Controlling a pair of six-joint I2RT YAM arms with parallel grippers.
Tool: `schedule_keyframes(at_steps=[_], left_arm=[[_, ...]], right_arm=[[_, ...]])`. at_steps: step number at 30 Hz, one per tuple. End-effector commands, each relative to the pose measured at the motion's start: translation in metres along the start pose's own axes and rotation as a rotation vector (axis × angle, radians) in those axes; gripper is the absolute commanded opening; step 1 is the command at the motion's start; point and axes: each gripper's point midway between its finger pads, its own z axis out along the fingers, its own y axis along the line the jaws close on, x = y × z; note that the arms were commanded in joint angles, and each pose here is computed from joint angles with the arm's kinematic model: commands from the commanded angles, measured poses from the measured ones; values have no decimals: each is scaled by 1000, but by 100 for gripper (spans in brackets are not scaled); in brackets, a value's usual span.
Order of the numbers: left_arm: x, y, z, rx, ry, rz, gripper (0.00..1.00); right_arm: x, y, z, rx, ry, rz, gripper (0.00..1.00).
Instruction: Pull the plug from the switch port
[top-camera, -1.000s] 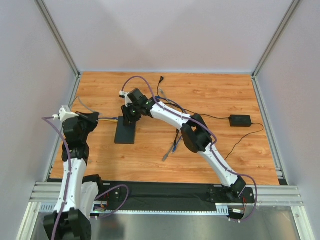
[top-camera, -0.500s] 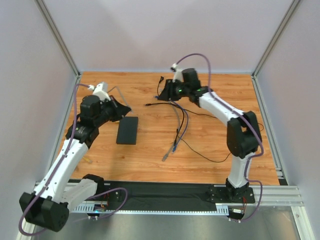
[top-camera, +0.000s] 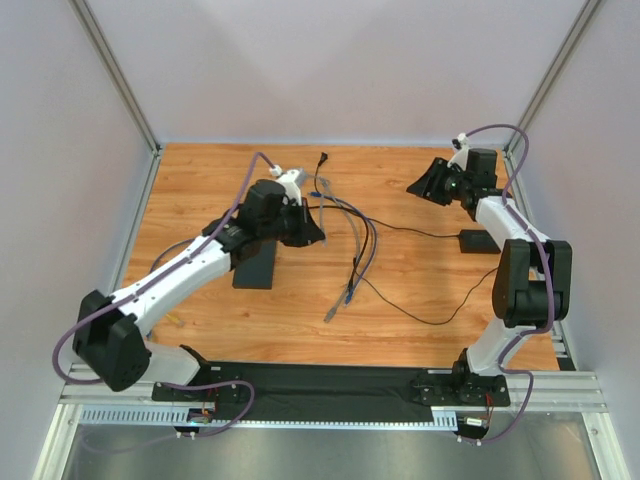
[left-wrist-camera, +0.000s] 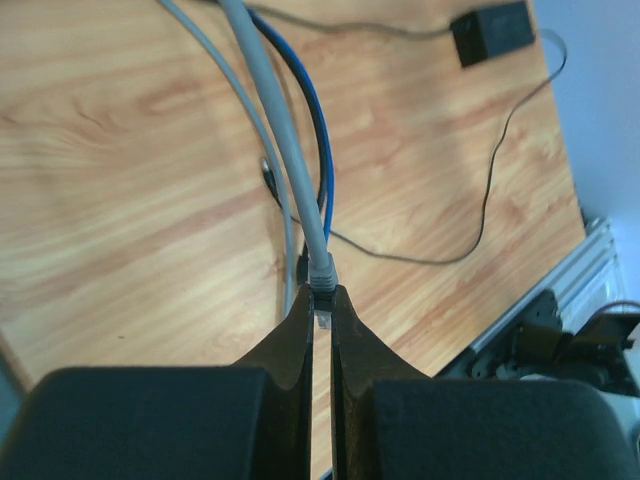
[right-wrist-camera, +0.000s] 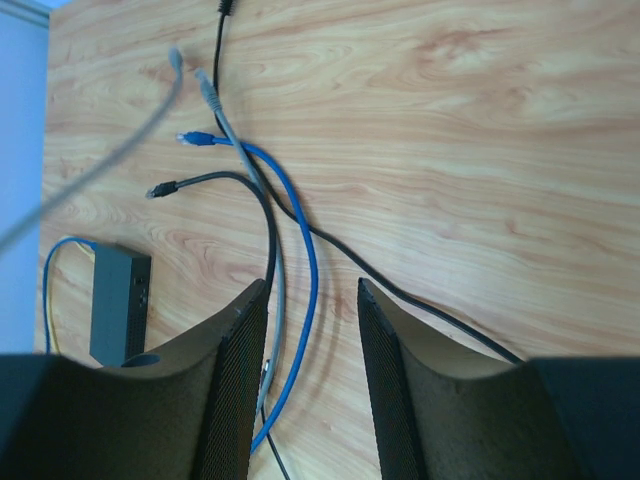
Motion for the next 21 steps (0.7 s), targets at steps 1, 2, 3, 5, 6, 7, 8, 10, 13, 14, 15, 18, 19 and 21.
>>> schedule_keyframes(at_steps=[1, 2, 3, 5, 6, 7, 8, 10, 13, 14, 15, 18, 19, 21], left_arm=[[19, -18, 19, 29, 37, 26, 0], [24, -22, 25, 48, 37, 26, 0], [37, -22, 32, 51, 70, 13, 0], [64, -22, 39, 68, 137, 2, 0], [71, -23, 46, 86, 147, -4, 0], [85, -23, 48, 96, 179, -27, 0], [90, -23, 52, 102, 188, -34, 0], [100, -19, 59, 90, 212, -43, 5], [104, -17, 66, 91, 226, -31, 30], [102, -16, 67, 82, 225, -17, 35], [102, -11, 64, 64, 234, 20, 43], [81, -8, 54, 37, 196, 58, 51], [76, -8, 51, 46, 187, 56, 52], [55, 0, 35, 37, 137, 47, 53]], right_arm=[[-17, 12, -5, -86, -53, -8, 43], [-17, 13, -5, -88, -54, -7, 43], [-18, 13, -5, -91, -55, -4, 43], [-18, 17, -5, -109, -53, 2, 43], [-19, 19, -5, -119, -59, 10, 43], [-18, 20, -5, -127, -57, 13, 43], [-18, 20, -4, -134, -53, 19, 43], [-18, 22, -2, -140, -50, 24, 43], [-14, 23, 1, -141, -35, 30, 43], [-13, 26, 4, -143, -30, 23, 43], [-12, 27, 5, -140, -24, 20, 43], [-8, 30, 11, -109, -2, -7, 43], [-1, 39, 16, -111, 17, -36, 43], [4, 47, 23, -90, 35, -56, 43]])
